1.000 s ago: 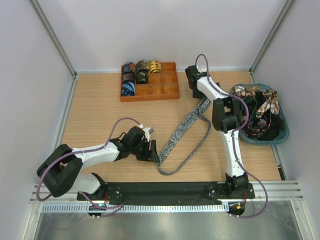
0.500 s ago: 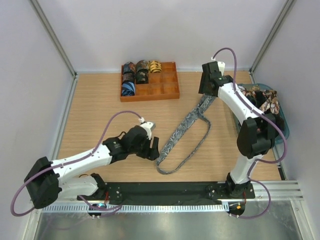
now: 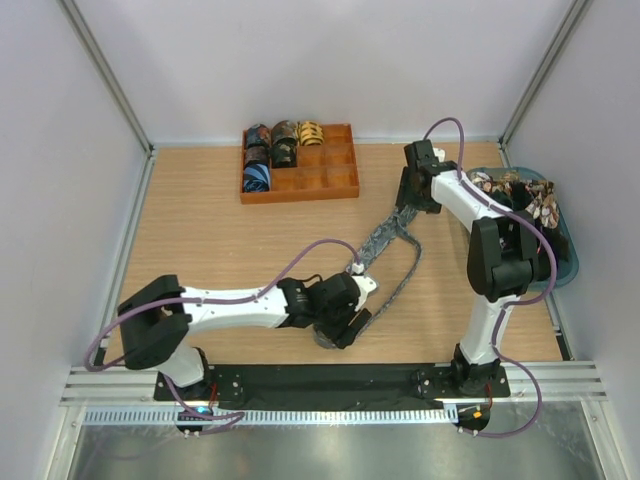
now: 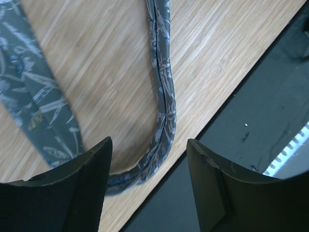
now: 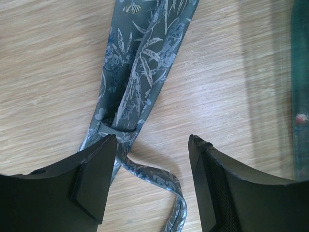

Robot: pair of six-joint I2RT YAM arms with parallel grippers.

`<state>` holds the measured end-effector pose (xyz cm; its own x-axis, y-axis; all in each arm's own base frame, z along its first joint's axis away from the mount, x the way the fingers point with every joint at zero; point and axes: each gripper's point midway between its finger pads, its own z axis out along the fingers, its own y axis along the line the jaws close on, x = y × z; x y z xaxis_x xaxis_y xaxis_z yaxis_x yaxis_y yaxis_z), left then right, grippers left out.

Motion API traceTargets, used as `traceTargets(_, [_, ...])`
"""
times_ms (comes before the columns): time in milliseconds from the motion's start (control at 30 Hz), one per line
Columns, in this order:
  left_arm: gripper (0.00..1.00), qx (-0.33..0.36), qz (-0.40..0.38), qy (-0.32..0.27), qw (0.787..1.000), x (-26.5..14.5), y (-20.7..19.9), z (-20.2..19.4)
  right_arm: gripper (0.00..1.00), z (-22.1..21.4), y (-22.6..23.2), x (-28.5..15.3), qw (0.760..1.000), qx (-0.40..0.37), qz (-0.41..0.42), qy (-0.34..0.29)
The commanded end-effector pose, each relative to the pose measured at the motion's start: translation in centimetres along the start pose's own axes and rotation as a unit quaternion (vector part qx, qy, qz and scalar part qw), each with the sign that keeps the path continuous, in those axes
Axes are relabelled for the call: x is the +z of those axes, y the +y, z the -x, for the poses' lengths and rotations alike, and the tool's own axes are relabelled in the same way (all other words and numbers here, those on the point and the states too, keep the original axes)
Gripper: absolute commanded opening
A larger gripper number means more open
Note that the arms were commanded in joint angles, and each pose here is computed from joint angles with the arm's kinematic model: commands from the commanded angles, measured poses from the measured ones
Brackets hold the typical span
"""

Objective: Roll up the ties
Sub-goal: Flatten the tie

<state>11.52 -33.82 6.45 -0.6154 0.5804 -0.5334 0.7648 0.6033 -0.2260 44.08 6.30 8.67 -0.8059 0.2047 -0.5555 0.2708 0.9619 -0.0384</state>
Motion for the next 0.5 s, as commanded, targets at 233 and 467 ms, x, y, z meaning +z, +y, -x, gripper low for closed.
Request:
traceTargets(233, [0.51, 0.031, -0.047, 0.055, 0.997, 2.8, -2.1, -1.1, 0.67, 3.2, 0.4, 0.2, 0.998, 0.043, 0.032, -0.028])
traceTargets(467, [0.08, -0.013, -0.107, 0.046, 0.993, 3.1, -3.8, -1.6, 0.66, 4.3, -0.1, 1.4, 0.997, 0.058, 0.023, -0.033])
